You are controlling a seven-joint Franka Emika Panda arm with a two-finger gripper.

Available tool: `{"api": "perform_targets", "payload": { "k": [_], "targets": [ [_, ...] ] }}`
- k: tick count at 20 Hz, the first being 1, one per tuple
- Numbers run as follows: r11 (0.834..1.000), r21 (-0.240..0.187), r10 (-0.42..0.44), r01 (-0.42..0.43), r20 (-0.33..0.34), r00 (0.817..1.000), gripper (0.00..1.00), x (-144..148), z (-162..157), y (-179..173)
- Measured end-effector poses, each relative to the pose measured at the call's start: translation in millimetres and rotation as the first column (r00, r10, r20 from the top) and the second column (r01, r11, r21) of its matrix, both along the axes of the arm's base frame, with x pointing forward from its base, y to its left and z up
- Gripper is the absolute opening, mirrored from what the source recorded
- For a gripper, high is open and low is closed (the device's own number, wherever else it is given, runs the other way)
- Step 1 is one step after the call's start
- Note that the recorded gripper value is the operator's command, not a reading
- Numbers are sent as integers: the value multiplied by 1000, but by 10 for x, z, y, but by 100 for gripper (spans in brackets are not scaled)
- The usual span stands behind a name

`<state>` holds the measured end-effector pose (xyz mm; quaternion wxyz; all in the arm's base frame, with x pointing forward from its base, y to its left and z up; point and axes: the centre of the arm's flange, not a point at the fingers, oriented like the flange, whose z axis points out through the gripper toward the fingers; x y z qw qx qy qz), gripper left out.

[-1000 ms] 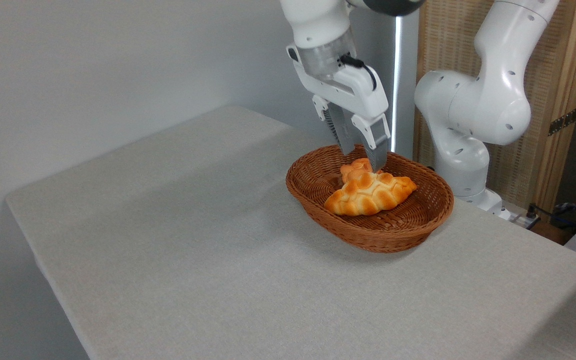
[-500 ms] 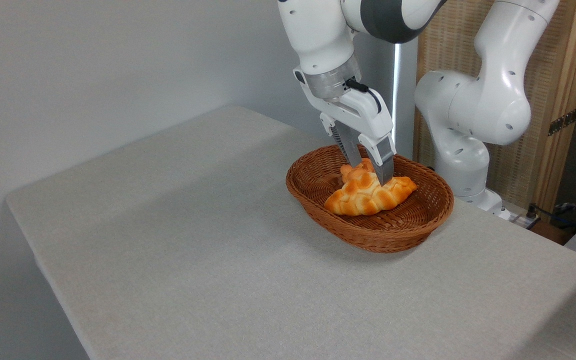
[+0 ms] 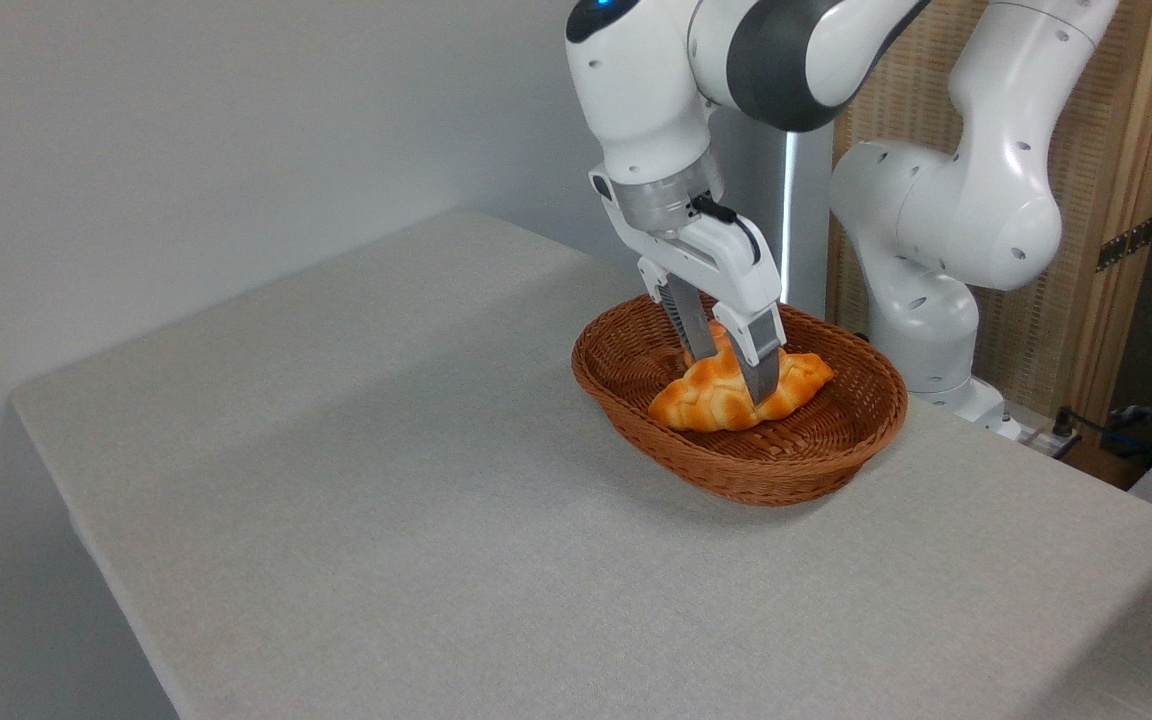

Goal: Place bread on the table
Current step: 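Lower the gripper onto the braided roll and close on it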

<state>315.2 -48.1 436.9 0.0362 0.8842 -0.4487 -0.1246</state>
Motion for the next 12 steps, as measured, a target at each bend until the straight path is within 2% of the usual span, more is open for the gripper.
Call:
{"api": "perform_targets", "payload": {
  "k": [5, 7, 10, 12],
  "targets": [
    [1000, -1, 0, 0, 4, 1000, 99, -14, -105, 2],
    [1000, -1, -1, 1, 7, 1000, 83, -14, -125, 1],
    [1000, -2, -1, 1, 10, 1000, 48, -11, -125, 0],
    [1000, -2, -2, 2, 10, 1000, 43, -11, -125, -2]
  ]
}}
